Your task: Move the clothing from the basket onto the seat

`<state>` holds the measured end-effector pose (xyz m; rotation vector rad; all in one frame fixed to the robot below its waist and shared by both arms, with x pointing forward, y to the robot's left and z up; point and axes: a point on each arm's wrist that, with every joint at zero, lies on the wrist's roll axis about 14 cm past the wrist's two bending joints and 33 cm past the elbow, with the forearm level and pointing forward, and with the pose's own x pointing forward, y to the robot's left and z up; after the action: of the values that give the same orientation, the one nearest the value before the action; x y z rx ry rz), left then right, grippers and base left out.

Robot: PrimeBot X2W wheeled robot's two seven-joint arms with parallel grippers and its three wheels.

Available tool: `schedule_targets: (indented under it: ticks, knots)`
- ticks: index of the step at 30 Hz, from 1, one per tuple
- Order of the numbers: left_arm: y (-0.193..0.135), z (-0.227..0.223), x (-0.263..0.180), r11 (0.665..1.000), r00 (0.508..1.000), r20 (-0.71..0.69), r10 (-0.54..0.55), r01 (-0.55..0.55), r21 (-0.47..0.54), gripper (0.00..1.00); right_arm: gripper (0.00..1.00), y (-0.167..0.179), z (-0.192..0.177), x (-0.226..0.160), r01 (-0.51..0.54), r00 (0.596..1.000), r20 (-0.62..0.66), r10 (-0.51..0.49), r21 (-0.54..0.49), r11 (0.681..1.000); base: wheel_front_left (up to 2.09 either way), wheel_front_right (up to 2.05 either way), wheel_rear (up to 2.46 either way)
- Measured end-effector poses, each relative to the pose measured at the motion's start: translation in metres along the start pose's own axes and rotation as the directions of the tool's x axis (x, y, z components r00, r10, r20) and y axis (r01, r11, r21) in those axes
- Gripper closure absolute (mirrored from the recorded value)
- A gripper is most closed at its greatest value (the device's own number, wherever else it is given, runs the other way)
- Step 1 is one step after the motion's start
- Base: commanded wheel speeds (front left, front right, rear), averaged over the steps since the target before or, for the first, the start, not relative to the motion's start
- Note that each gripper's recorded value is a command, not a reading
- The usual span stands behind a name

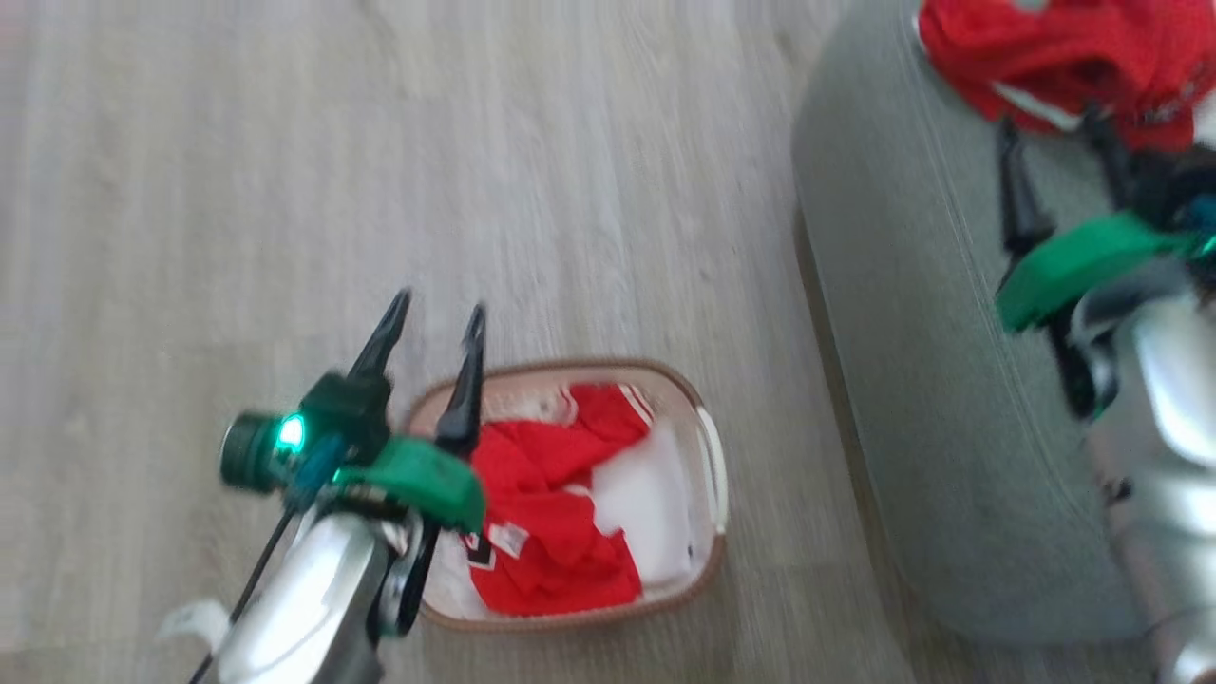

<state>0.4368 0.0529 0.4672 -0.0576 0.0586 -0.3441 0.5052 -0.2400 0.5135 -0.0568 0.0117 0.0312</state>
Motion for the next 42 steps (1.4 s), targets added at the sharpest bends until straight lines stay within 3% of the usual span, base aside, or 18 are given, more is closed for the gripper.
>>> schedule_targets:
  ticks: [9, 16, 29, 42]
  knots:
    - [0.051, 0.010, -0.074, 0.973, 0.973, 0.021, 0.230, -0.230, -0.020, 0.00, 0.00, 0.069, 0.016, -0.043, -0.099, 0.992, 0.088, 0.090, 0.098, 0.990, 0.00, 0.00, 0.00]
    - [0.070, 0.014, -0.113, 0.941, 0.941, 0.042, 0.336, -0.334, -0.047, 0.00, 0.00, 0.088, 0.015, -0.083, -0.111, 0.988, 0.118, 0.098, 0.112, 0.988, 0.00, 0.00, 0.00]
    - [0.071, 0.005, -0.141, 0.923, 0.924, 0.025, 0.380, -0.378, -0.072, 0.00, 0.00, 0.092, 0.010, -0.127, -0.116, 0.986, 0.137, 0.092, 0.186, 0.976, 0.00, 0.00, 0.00]
    - [0.072, 0.009, -0.141, 0.923, 0.924, 0.043, 0.380, -0.376, -0.081, 0.00, 0.00, 0.085, 0.011, -0.135, -0.096, 0.987, 0.144, 0.069, 0.192, 0.977, 0.00, 0.00, 0.00]
